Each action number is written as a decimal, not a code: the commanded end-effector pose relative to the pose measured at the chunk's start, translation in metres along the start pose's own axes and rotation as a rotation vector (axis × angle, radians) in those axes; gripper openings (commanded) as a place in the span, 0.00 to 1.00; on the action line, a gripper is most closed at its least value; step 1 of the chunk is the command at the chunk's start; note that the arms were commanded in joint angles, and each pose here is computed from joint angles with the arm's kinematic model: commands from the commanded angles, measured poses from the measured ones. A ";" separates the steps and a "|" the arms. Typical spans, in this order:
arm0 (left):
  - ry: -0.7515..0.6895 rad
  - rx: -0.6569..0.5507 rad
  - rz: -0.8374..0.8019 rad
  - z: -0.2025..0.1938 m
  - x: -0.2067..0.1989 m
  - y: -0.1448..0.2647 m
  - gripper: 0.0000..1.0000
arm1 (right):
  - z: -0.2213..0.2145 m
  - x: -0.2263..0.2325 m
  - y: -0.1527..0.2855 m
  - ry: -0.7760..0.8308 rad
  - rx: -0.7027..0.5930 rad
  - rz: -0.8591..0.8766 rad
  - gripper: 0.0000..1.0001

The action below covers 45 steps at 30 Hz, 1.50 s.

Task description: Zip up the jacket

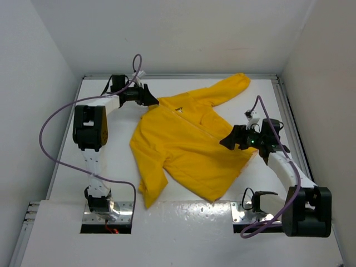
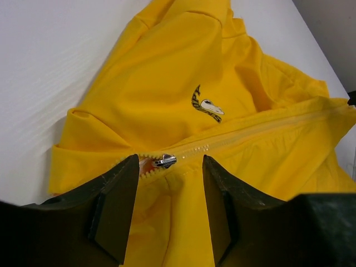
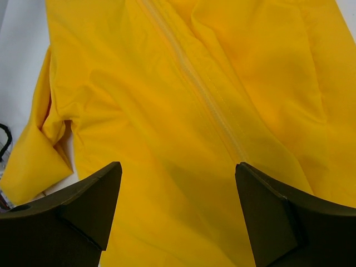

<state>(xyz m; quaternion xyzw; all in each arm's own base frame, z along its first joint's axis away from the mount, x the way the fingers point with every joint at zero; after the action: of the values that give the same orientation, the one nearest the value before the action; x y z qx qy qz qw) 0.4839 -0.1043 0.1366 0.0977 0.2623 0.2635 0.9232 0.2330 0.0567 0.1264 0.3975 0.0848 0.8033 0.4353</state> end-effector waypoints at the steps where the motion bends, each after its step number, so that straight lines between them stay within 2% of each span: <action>1: 0.001 -0.016 -0.054 0.007 0.001 -0.016 0.55 | 0.029 0.005 -0.001 0.111 -0.080 0.008 0.83; 10: 0.030 0.011 -0.070 -0.014 -0.003 -0.014 0.54 | 0.029 0.004 -0.005 0.128 -0.065 0.016 0.83; 13: 0.040 0.002 -0.036 -0.015 0.003 -0.017 0.56 | 0.029 0.005 -0.006 0.130 -0.060 0.019 0.83; 16: 0.099 0.020 -0.036 -0.021 0.007 -0.020 0.56 | 0.029 0.006 -0.005 0.128 -0.048 0.021 0.83; 21: 0.081 0.035 -0.018 -0.033 -0.007 -0.004 0.56 | 0.028 0.007 -0.004 0.148 -0.051 0.024 0.83; 26: 0.143 0.059 -0.038 -0.049 -0.011 -0.003 0.55 | 0.023 0.006 -0.006 0.135 -0.050 0.031 0.83; 31: 0.111 0.014 -0.043 -0.039 -0.007 -0.017 0.55 | 0.025 0.008 -0.005 0.141 -0.046 0.039 0.83; 32: 0.153 0.002 -0.063 -0.036 -0.007 -0.020 0.55 | 0.024 0.009 -0.006 0.141 -0.043 0.045 0.83; 33: 0.133 -0.038 -0.107 -0.028 -0.007 -0.023 0.55 | 0.022 0.009 -0.006 0.138 -0.040 0.048 0.83; 34: 0.146 -0.064 -0.131 -0.021 -0.007 -0.026 0.53 | 0.023 0.010 -0.006 0.142 -0.042 0.052 0.83; 35: 0.256 -0.063 -0.157 -0.026 -0.006 -0.030 0.49 | 0.022 0.010 -0.006 0.146 -0.040 0.054 0.83; 36: 0.208 -0.111 -0.211 -0.013 -0.009 -0.031 0.48 | 0.022 0.011 -0.007 0.148 -0.038 0.062 0.83; 38: 0.259 -0.124 -0.259 -0.007 -0.017 -0.033 0.43 | 0.022 0.013 -0.007 0.162 -0.035 0.070 0.83; 39: 0.238 -0.138 -0.277 -0.002 -0.020 -0.032 0.38 | 0.022 0.014 -0.007 0.177 -0.033 0.076 0.83; 41: 0.255 -0.127 -0.285 -0.006 -0.021 -0.032 0.36 | 0.022 0.014 -0.008 0.185 -0.028 0.082 0.83; 45: 0.222 -0.133 -0.304 0.001 -0.034 -0.028 0.24 | 0.022 0.015 -0.010 0.199 -0.034 0.090 0.83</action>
<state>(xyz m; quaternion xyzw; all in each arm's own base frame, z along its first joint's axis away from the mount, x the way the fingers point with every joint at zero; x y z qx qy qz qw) 0.4791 -0.1337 0.1106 -0.0199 0.3974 0.1914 0.8972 0.2404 0.0669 0.1311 0.3597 0.1073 0.8327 0.4071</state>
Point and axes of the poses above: each gripper's point midway between its finger pads, its own y axis back along the fingers, its own x axis along the line the jaws close on, z = x × y, the point moved 7 cm from there along y, back along the fingers, and after that the axes turned 5 degrees about -y, right-handed, at the moved point
